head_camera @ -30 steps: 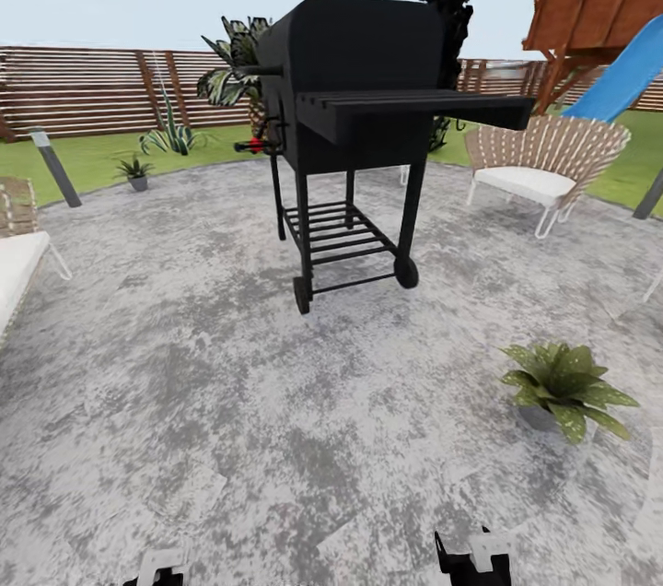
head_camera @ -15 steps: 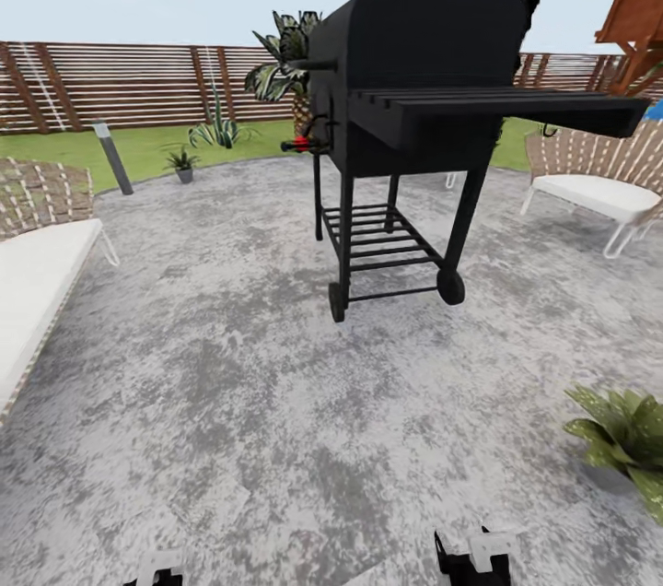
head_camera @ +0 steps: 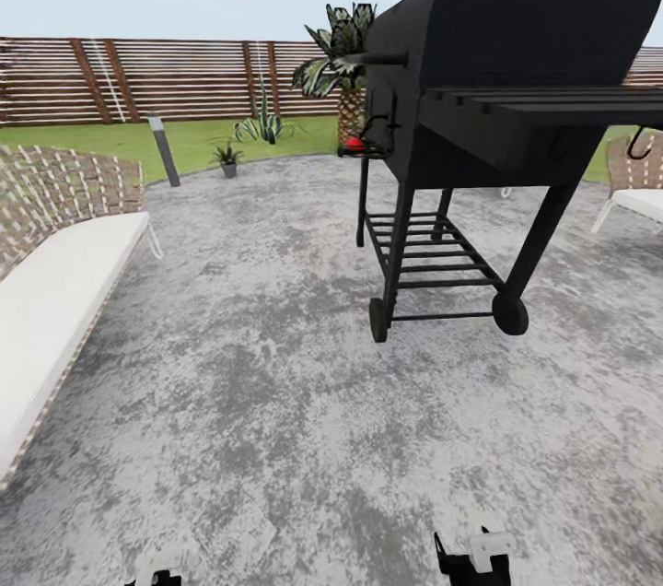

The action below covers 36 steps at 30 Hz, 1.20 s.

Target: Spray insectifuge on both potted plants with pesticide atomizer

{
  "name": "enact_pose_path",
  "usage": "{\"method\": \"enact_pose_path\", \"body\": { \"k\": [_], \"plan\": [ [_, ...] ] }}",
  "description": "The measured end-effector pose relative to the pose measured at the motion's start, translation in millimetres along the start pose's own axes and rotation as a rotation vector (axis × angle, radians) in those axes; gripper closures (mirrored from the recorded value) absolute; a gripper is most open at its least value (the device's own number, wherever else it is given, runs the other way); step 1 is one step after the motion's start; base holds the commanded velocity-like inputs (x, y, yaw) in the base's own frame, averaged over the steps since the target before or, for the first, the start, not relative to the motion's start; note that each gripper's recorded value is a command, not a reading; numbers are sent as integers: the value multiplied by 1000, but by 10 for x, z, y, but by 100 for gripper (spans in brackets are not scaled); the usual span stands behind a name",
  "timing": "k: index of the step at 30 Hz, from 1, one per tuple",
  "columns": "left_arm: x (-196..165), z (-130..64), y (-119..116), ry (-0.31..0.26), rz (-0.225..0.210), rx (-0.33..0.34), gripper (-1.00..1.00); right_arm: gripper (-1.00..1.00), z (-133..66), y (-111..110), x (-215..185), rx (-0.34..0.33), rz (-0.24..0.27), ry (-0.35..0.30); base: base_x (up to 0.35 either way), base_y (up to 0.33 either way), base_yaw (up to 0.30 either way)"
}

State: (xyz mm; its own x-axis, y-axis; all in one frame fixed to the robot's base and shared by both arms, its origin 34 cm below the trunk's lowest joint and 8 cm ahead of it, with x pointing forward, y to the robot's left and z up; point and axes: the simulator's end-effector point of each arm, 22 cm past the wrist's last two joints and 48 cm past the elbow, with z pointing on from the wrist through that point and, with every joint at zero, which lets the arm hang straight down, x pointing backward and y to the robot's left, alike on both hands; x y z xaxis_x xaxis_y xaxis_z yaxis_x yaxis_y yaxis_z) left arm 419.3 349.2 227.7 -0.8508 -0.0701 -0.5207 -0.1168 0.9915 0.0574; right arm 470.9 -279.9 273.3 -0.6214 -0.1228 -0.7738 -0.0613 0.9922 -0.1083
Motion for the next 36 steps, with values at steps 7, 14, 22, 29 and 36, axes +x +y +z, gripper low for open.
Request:
{"method": "enact_pose_path", "body": {
  "k": [7, 14, 22, 29, 36],
  "plan": [
    [23, 5, 10, 5, 1, -1, 100, -100, 0, 3, 26, -1, 0, 6, 337, 50, 273],
    [45, 9, 10, 10, 2, -1, 100, -100, -1, 7, 46, -2, 0, 10, 337, 2, 273],
    [49, 10, 19, 11, 2, -3, 100, -100, 2, -11, 45, -3, -4, 9, 337, 4, 73],
    [49, 10, 12, 11, 2, -1, 100, -100, 3, -28, 46, -2, -8, 9, 337, 94, 1],
    [49, 10, 11, 11, 2, -1, 100, -100, 1, -17, 49, -4, -7, 10, 337, 91, 0]
  ]
}}
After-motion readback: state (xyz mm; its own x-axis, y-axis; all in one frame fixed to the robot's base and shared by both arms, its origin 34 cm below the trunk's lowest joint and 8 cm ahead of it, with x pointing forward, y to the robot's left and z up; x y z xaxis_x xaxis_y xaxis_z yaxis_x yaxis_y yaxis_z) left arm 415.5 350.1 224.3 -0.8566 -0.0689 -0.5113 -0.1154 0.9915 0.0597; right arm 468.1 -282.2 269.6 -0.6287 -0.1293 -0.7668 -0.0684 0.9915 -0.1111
